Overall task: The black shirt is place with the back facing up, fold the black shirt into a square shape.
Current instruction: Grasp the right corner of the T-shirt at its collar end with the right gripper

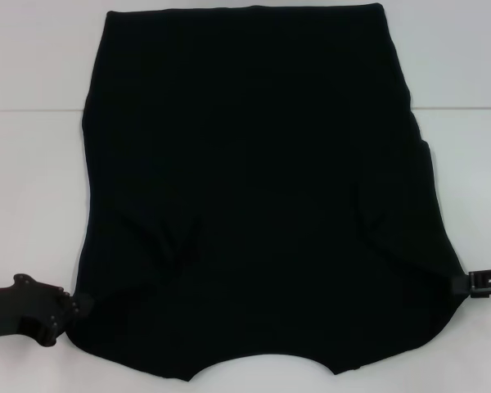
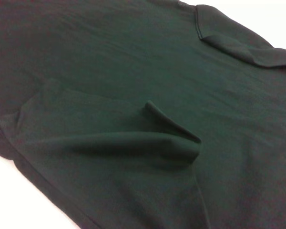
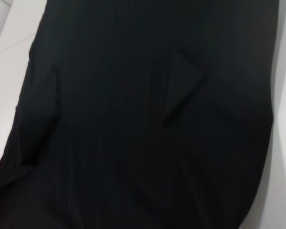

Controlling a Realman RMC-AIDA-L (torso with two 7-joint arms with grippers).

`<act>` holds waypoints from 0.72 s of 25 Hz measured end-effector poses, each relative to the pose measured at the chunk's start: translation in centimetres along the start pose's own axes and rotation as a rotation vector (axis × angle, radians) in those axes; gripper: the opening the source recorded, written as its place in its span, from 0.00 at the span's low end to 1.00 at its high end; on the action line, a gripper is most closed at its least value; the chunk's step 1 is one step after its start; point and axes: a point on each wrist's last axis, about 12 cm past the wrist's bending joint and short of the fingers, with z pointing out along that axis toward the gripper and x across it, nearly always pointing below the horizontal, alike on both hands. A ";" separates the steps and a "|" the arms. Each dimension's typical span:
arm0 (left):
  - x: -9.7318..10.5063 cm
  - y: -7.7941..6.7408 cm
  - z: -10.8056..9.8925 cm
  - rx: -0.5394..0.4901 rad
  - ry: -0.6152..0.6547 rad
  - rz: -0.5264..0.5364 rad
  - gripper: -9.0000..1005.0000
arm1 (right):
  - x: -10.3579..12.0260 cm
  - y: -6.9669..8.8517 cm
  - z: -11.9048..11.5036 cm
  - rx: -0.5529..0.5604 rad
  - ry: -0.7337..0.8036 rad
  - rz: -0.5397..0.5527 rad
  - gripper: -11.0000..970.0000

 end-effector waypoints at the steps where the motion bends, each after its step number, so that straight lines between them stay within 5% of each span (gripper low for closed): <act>1: 0.0 0.0 0.0 0.000 0.000 0.000 0.03 | 0.0 0.1 0.2 0.000 0.003 -0.001 0.63; 9: 0.0 0.0 0.0 0.001 0.001 0.001 0.03 | -0.1 0.7 1.3 -0.008 0.010 -0.016 0.60; 18: 0.0 0.0 0.0 -0.001 -0.001 0.002 0.03 | 0.2 0.3 1.3 0.010 0.001 -0.022 0.34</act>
